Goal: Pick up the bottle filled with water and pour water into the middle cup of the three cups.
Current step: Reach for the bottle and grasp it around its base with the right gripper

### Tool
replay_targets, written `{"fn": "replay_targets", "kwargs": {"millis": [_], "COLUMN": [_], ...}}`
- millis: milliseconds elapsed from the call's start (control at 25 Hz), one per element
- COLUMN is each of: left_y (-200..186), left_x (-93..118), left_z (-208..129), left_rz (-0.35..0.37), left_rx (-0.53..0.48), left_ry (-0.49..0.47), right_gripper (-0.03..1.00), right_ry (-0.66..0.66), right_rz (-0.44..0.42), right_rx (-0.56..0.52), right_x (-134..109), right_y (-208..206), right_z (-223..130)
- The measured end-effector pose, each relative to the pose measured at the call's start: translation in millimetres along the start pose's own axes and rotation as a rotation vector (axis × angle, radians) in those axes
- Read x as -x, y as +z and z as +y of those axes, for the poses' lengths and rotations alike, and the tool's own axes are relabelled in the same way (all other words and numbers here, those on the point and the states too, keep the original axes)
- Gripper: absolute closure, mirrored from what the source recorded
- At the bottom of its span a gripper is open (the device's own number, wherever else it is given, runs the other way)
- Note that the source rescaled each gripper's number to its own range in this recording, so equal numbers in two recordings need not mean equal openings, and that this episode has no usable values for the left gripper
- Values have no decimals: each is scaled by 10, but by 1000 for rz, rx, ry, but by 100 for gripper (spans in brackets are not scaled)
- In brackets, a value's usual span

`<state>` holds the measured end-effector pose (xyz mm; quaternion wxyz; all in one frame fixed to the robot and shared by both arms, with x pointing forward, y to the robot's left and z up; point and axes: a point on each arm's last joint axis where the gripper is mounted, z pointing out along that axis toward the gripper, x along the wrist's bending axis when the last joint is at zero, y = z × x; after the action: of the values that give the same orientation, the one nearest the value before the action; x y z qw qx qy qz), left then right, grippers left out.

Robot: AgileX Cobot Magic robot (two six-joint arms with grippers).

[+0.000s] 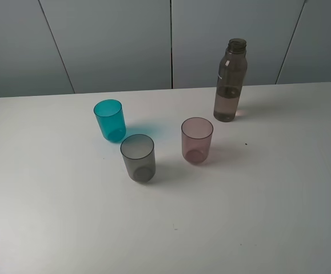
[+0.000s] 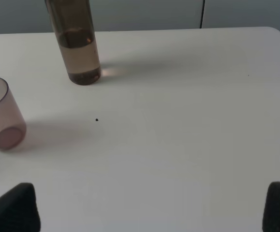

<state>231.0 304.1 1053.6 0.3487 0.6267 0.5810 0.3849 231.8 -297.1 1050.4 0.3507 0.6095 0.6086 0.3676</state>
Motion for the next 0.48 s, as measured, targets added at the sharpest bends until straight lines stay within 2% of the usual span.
{"fn": "replay_targets", "kwargs": {"millis": [480], "left_y": [0], "left_x": [0], "left_z": [0], "left_rz": [0], "left_rx": [0], "left_ry": [0], "right_gripper": [-3], "right_ry": [0], "right_rz": [0], "right_rx": [0], "right_x": [0], "right_y": [0], "right_z": [0]}}
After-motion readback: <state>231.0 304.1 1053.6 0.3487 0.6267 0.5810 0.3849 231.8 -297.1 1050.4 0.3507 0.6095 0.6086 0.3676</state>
